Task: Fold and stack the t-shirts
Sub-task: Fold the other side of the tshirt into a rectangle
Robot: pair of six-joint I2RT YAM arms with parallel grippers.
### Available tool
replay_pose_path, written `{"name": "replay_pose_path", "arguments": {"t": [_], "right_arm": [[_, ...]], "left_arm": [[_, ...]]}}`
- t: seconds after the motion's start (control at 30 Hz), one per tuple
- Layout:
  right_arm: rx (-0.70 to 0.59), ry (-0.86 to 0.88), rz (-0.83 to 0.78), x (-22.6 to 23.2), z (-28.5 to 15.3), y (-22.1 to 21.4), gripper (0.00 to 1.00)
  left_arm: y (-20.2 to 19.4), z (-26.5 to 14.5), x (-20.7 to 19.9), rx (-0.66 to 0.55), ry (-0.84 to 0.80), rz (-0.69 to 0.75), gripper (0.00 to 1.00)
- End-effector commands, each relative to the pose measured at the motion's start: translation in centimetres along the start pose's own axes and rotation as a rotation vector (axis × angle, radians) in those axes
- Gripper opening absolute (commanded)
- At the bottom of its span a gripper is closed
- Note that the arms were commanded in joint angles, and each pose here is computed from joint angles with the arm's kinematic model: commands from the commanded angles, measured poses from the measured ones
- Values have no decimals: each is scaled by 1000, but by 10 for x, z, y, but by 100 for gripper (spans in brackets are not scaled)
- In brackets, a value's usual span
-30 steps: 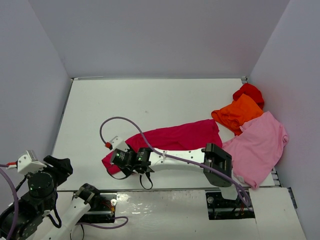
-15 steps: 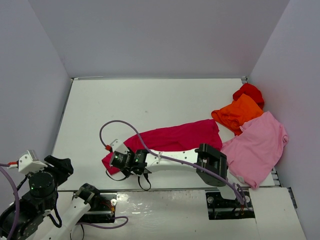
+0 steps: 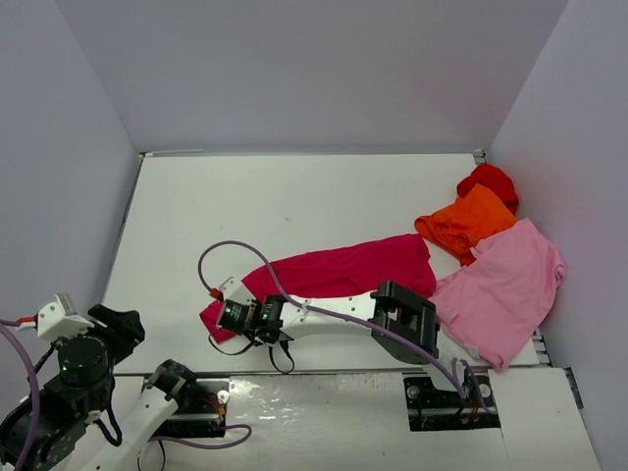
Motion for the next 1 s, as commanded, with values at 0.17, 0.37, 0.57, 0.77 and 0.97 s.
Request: {"name": "replay_pose_path", "arguments": {"t": [0.17, 0.37, 0.57, 0.77, 0.97], "right_arm": [[-92, -26, 1, -15, -5, 39, 0], [-224, 5, 16, -33, -4, 107, 0], [-308, 31, -9, -32, 6, 146, 0], [-375, 61, 3, -32, 8, 167, 0], [-516, 58, 45, -50, -13, 204, 0]], "left_arm": [[1, 6, -12, -1, -10, -7, 48], [-2, 8, -12, 9, -8, -3, 48], [-1, 6, -10, 4, -10, -14, 48], [-1, 6, -10, 2, -8, -15, 48], [-2, 9, -13, 5, -5, -1, 48]]}}
Point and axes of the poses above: each gripper's point midway between its finger pads, its own z axis out along the fingers, its own x axis along the line the jaws close on, y = z × x, the point moved 7 cm from there along -z, back along the fingers, and after that the axes turned 15 degrees about -z, right-handed, at the moved point
